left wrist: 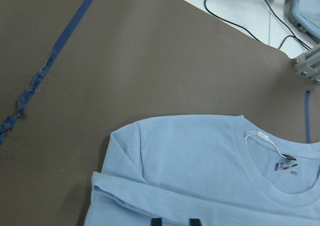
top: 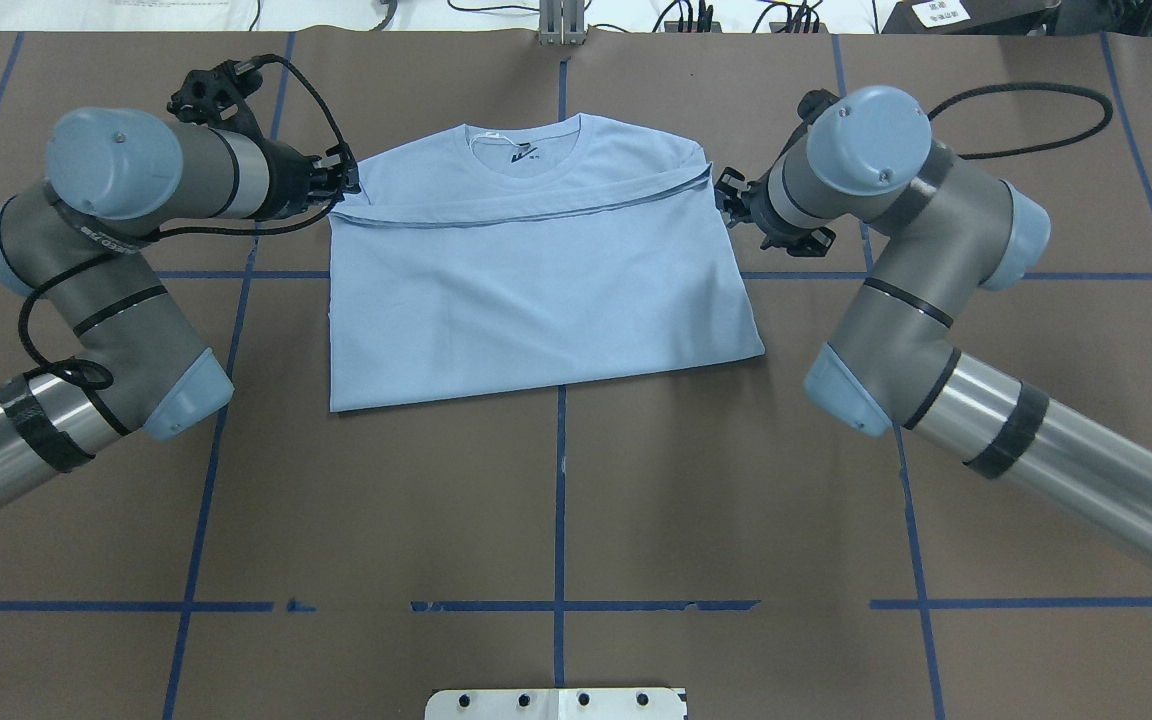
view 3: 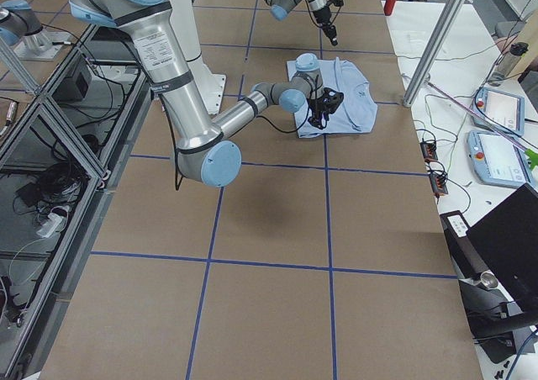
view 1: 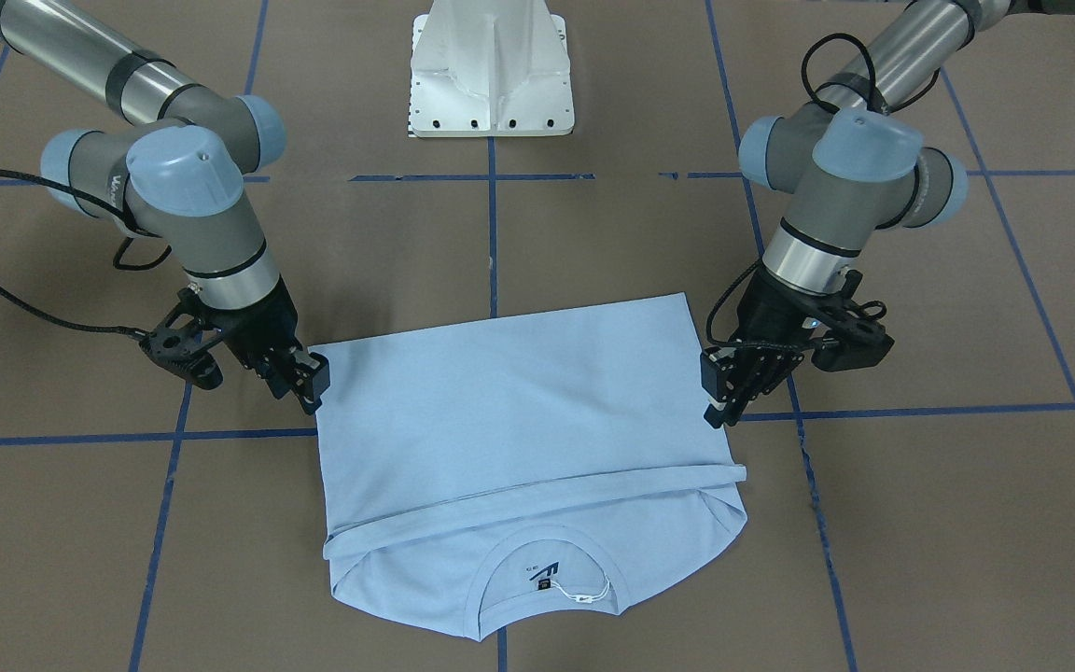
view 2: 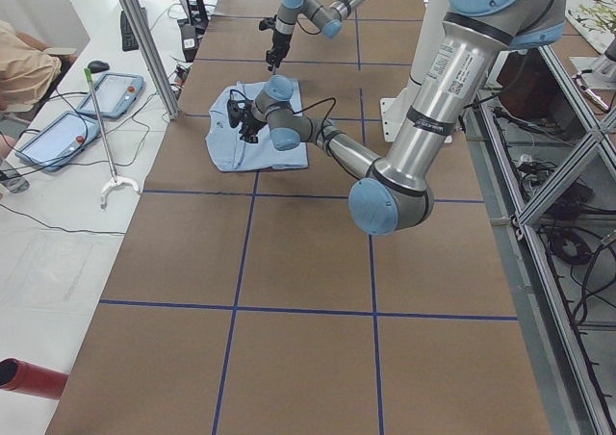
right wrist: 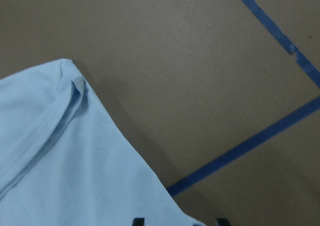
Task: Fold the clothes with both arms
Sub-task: 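Move the right gripper to the folded shirt's side edge and grasp it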
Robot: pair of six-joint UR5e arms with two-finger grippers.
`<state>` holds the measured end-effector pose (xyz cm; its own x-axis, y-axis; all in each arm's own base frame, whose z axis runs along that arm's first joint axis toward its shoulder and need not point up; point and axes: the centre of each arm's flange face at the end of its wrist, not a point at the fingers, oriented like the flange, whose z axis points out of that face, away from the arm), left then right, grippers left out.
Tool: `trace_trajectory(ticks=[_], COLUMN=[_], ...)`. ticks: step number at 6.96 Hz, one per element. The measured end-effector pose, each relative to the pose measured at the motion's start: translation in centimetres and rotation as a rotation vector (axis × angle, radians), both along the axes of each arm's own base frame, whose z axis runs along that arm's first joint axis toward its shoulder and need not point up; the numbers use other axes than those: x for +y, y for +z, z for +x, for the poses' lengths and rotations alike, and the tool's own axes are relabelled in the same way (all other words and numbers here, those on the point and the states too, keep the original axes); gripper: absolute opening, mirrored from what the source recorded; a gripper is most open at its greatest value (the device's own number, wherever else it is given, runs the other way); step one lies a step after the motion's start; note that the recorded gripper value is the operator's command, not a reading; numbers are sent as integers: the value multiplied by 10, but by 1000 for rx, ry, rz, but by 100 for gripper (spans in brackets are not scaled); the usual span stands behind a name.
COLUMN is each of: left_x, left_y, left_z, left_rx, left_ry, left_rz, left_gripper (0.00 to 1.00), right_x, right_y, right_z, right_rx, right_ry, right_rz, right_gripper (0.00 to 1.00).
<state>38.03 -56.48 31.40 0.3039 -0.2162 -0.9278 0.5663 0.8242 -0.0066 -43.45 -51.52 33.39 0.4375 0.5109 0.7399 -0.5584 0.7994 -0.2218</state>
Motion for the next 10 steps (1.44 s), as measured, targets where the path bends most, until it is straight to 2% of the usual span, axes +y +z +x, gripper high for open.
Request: trace_trajectory(ticks=[2,5,8,9,10], left_x=[2,2,2,2,2], left_y=[-3,1,0,1,1], left_z=[-5,-4,-2,-2,-1], left_rx=[8,5,4,3,2], left_ry=[1,4,6,5,5], left_rz=[3,-3,-3,-4,-5], left_gripper=[30,30,30,30,30], right_x=[30,43,56,58,59], right_y=[12,28,32,35,36], right_z=[-9,-25,-40,-44,-46], right_rx=[4,32,30,35,37], right_ry=[-17,-26,-26,-30,-32], right_rz=[-14,-28,-50,-54,-57], right_gripper=[62,63,63,54,1])
